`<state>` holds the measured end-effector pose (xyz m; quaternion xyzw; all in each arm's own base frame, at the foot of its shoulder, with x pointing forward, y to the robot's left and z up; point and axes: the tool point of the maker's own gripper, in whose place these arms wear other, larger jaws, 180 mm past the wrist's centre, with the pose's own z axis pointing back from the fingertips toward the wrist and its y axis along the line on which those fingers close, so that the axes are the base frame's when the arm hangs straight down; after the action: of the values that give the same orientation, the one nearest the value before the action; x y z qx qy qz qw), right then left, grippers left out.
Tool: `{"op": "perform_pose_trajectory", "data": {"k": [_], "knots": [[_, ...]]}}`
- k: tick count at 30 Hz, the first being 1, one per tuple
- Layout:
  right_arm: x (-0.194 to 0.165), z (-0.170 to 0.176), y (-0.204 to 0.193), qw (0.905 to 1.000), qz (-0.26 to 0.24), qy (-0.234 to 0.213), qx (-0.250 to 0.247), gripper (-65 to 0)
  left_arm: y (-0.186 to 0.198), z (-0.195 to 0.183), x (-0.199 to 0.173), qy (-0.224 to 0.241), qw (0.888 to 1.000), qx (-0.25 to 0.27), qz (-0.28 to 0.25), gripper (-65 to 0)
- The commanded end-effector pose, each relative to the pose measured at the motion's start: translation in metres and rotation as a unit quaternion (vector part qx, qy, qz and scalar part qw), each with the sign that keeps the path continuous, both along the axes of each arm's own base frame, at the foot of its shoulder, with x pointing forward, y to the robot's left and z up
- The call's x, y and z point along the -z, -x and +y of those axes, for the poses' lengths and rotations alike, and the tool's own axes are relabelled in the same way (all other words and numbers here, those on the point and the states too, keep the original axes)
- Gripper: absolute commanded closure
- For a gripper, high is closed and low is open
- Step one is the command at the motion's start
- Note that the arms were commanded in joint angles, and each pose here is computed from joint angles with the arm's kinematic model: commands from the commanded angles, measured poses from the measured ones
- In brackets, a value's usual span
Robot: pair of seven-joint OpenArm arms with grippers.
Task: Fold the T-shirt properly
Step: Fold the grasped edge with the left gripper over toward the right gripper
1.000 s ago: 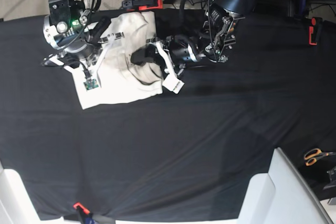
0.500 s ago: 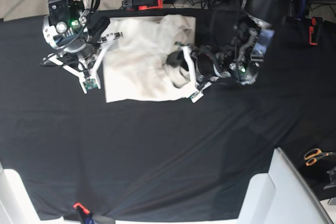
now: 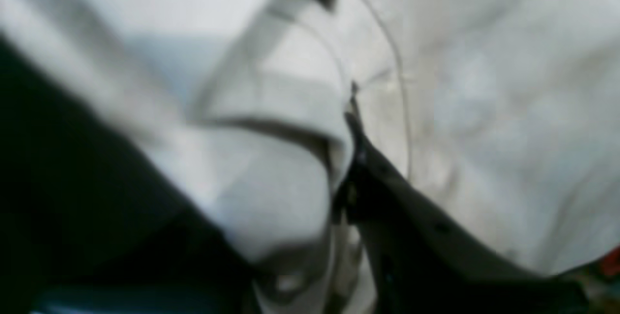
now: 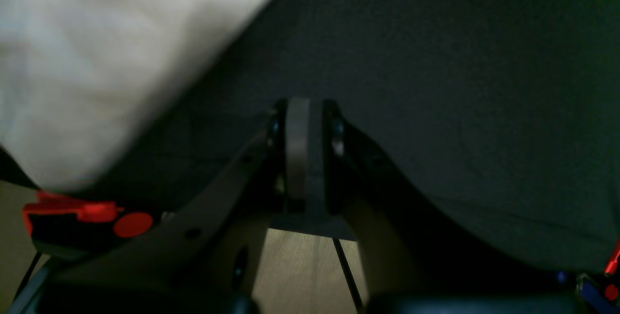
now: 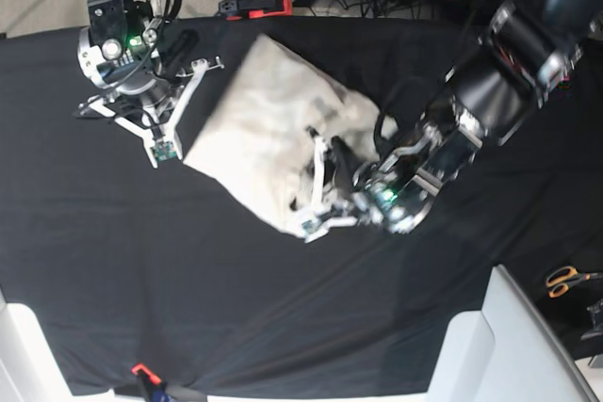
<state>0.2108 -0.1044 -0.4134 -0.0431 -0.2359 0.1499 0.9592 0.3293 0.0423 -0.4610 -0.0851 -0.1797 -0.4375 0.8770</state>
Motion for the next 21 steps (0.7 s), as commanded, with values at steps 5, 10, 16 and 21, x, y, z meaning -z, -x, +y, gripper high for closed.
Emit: {"op": "perform_pose_trajectory", "data": {"k": [5, 10, 16, 21], "knots": [[-0.006, 0.0, -0.006, 0.9999, -0.015, -0.001, 0.0, -5.4, -0.023, -0.034, -0.016, -0.045, 0.993, 0.072, -0.081, 0.0], [-0.006, 0.0, -0.006, 0.9999, -0.016, -0.001, -0.001, -5.4, -0.02, -0.075, -0.018, -0.099, 0.972, 0.142, -0.157, 0.0], [-0.007, -0.001, -0.007, 0.9999, -0.017, 0.0, -0.001, -5.4, -0.018, -0.117, -0.023, -0.092, 0.955, 0.186, -0.21, 0.0], [-0.006, -0.001, -0.006, 0.9999, -0.016, 0.001, -0.001, -5.4, -0.012, -0.135, -0.011, -0.083, 0.946, 0.221, -0.221, 0.0]]}}
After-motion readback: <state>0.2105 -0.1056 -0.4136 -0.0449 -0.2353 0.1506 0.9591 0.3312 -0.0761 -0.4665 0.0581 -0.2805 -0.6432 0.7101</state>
